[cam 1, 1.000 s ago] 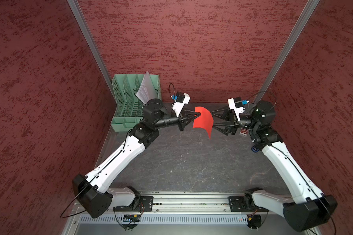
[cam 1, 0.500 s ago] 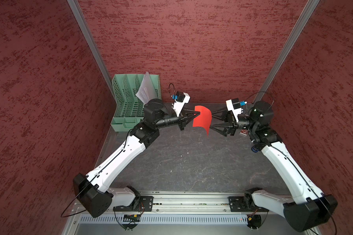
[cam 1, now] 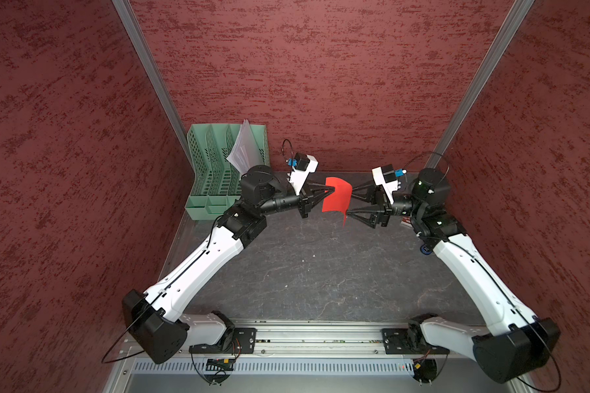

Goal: Fold the square paper along the opposite sides
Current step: Fold the paper.

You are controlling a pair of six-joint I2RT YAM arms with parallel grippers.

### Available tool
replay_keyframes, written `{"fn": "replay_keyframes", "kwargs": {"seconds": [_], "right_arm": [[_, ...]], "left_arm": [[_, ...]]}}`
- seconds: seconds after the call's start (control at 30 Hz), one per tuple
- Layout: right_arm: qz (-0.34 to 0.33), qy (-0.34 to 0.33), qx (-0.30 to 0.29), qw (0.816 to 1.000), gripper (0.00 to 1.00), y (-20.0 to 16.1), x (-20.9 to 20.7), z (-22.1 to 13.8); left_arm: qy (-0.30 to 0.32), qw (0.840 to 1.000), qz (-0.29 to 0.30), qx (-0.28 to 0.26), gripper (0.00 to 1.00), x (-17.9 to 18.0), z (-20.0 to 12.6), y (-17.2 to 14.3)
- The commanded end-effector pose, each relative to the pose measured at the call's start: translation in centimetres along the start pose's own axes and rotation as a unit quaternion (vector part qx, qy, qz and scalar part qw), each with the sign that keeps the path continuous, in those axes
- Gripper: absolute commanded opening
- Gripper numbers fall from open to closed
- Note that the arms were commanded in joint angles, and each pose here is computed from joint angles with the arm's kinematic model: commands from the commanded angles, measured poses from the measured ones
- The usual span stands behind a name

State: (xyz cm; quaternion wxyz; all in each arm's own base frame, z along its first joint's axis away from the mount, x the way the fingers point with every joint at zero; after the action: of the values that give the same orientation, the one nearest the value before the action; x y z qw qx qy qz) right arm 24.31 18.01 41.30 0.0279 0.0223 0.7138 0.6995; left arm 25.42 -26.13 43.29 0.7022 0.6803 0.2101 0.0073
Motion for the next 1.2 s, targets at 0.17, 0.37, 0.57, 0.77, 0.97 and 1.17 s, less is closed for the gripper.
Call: {"fn": "replay_keyframes", "kwargs": {"seconds": [0.17, 0.37, 0.57, 0.77, 0.97, 1.17], "right_arm": [[-0.025, 0.004, -0.005, 1.000, 0.74, 1.4, 0.0, 0.8], [-0.023, 0.005, 0.000, 1.000, 0.74, 1.1, -0.1, 1.1], [-0.025, 0.003, 0.001, 1.000, 0.72, 1.1, -0.1, 1.2], [-0.025, -0.003, -0.001, 1.000, 0.64, 1.1, -0.3, 1.3], [-0.028, -0.006, -0.008, 1.000, 0.60, 1.3, -0.5, 1.3], [-0.032, -0.005, -0.016, 0.999, 0.55, 1.7, -0.6, 1.4]], "left_arm": [[-0.013, 1.000, 0.006, -0.005, 0.00, -0.6, 0.6, 0.3], [-0.020, 1.000, 0.001, -0.004, 0.00, -0.6, 1.0, 0.1], [-0.024, 1.000, -0.002, -0.007, 0.00, -0.6, 1.2, 0.1], [-0.031, 0.999, -0.005, -0.008, 0.00, -0.8, 1.2, 0.1], [-0.034, 0.999, -0.010, -0.007, 0.00, -0.7, 1.4, -0.3], [-0.037, 0.999, -0.013, -0.006, 0.00, -0.7, 1.5, -0.5]]}}
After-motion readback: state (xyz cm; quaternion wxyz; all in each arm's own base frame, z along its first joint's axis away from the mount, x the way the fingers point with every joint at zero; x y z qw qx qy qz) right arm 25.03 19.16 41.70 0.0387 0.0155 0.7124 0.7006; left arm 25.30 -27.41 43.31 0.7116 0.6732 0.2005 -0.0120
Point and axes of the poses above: each gripper's point midway between its finger pads, its own z axis out along the fingers, its own x axis along the line the jaws close on, y = z × x, the point moved 6 cm from there along -z, back along the fingers, and after that the axes turned 6 degrees about -z, right-handed, at the moved point
